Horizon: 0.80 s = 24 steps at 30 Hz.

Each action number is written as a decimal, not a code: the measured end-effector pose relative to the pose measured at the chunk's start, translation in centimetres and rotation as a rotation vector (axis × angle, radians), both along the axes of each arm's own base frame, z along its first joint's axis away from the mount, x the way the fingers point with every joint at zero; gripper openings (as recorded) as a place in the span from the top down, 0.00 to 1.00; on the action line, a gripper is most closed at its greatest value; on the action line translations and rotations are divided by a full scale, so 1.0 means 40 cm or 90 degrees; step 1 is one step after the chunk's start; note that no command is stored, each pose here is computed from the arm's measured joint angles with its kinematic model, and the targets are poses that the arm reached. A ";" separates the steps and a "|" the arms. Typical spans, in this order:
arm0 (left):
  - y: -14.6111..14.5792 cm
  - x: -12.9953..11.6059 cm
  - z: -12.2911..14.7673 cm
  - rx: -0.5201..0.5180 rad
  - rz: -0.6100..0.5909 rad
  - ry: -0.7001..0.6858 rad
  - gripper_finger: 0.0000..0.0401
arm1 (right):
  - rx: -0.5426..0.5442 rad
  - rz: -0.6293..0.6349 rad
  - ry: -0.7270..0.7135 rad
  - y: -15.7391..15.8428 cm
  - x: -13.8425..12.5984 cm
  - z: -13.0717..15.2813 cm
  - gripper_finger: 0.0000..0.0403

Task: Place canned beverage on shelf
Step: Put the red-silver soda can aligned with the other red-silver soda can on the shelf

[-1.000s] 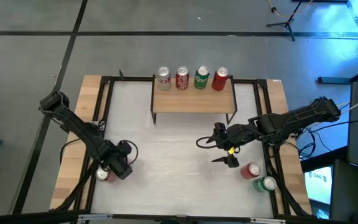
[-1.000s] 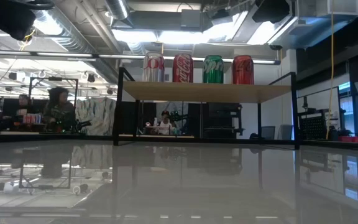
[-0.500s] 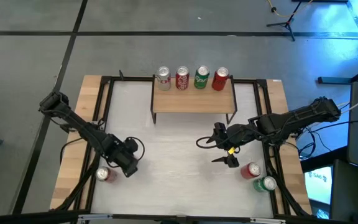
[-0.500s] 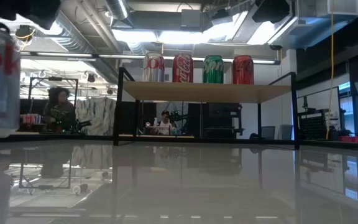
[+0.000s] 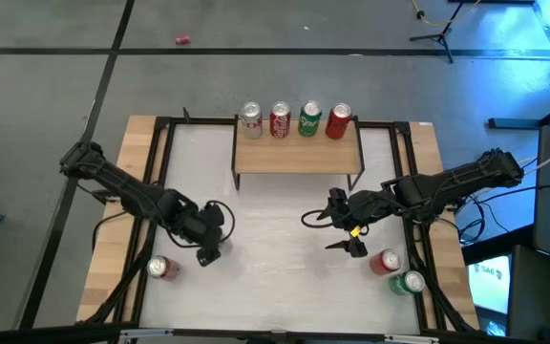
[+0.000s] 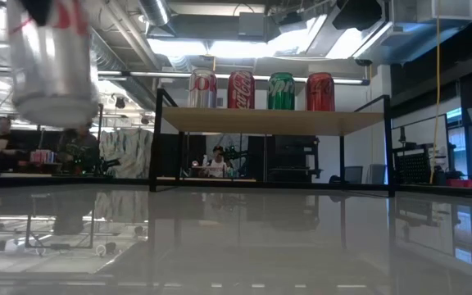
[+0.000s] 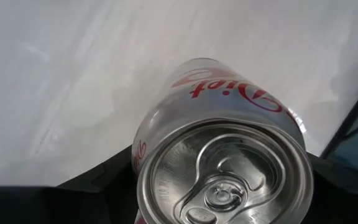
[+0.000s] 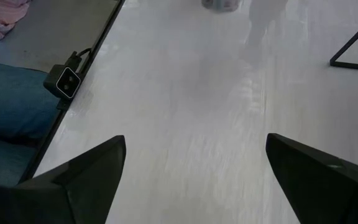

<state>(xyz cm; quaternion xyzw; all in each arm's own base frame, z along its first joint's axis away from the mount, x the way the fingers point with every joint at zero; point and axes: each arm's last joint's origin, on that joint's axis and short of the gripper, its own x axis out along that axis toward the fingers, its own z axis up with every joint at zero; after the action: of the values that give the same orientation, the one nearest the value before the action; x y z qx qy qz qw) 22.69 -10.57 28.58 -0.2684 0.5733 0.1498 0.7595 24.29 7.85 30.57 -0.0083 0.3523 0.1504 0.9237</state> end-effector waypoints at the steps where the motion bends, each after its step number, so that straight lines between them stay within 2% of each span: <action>1: 0.004 0.005 0.010 0.005 0.000 -0.011 0.30 | 0.000 0.000 0.000 0.000 0.000 0.000 0.05; 14: 0.041 0.038 0.112 0.050 -0.010 -0.116 0.30 | 0.000 0.000 0.000 0.000 0.000 0.000 0.05; 24: 0.042 0.039 0.119 0.057 -0.008 -0.123 0.30 | 0.000 0.000 0.000 0.000 0.000 0.000 0.05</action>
<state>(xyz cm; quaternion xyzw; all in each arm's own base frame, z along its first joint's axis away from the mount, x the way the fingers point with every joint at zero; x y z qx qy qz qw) 24.23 -8.90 33.33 -0.2441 0.4916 0.1439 0.8234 24.29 7.85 30.57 -0.0084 0.3522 0.1504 0.9237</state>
